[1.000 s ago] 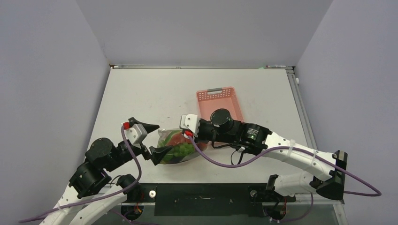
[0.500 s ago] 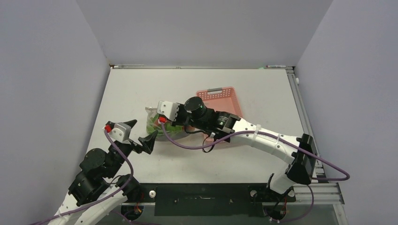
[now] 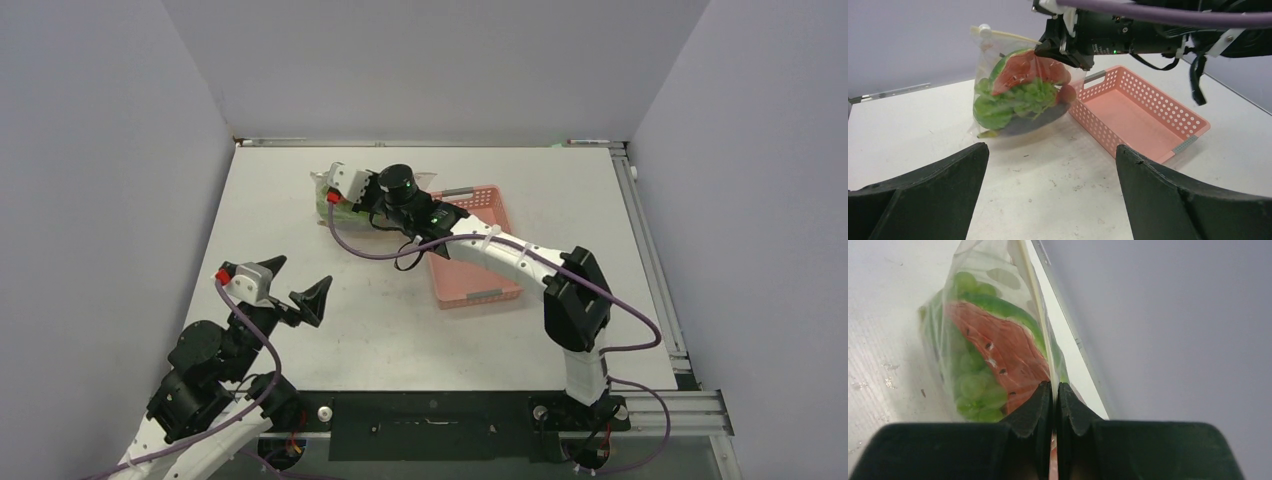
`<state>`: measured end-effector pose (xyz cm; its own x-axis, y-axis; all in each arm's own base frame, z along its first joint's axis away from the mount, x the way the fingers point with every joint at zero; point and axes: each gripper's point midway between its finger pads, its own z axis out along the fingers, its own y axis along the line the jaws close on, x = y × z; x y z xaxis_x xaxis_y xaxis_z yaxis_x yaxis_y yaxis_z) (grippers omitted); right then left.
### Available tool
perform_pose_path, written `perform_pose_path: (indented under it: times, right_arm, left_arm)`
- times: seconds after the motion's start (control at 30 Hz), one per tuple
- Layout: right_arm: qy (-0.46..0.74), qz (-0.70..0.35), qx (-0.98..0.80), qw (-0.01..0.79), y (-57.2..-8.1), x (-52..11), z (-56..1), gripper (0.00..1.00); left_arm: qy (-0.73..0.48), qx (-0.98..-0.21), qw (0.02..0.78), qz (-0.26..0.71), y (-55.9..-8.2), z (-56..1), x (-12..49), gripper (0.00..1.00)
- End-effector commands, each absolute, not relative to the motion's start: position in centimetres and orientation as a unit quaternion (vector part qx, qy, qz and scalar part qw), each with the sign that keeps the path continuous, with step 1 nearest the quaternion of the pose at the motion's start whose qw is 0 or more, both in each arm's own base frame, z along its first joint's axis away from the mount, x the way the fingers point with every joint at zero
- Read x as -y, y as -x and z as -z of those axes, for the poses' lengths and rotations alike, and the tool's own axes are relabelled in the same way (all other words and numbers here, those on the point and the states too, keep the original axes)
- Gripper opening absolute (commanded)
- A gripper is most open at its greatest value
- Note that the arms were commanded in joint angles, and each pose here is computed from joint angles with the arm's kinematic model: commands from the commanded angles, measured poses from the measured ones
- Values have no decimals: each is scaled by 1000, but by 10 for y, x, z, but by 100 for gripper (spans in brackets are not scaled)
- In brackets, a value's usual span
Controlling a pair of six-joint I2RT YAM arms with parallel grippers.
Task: Place the food in the zip-top bag and seal the zipper
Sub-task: Place the zipper food storage bag at the center of the board.
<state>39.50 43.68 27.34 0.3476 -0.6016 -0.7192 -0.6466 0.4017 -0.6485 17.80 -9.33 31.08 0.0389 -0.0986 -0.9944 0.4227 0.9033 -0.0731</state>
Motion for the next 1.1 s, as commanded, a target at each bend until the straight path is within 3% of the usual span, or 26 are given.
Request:
perform_pose_path:
  times: [0.0,0.27,0.73,1.07]
  right_arm:
    - [506,-41,-527,682,-394,-463,-314,5]
    - [556,-68,-565,606,-339,-469,-218,5]
    - [551,-155,-619,538,-291,-452,-179,6]
    - [502,-205,-620,567,-270,-431,-205,50]
  left_arm:
    - [-109,-653,722,201,-178,-323,95,96]
    - [-111,-649,723,208,-177,-323,97,96]
    - [-102,-657,719,201,-184,-319,96,96]
    - [-100,-670,710,193,-194,-314,98,96]
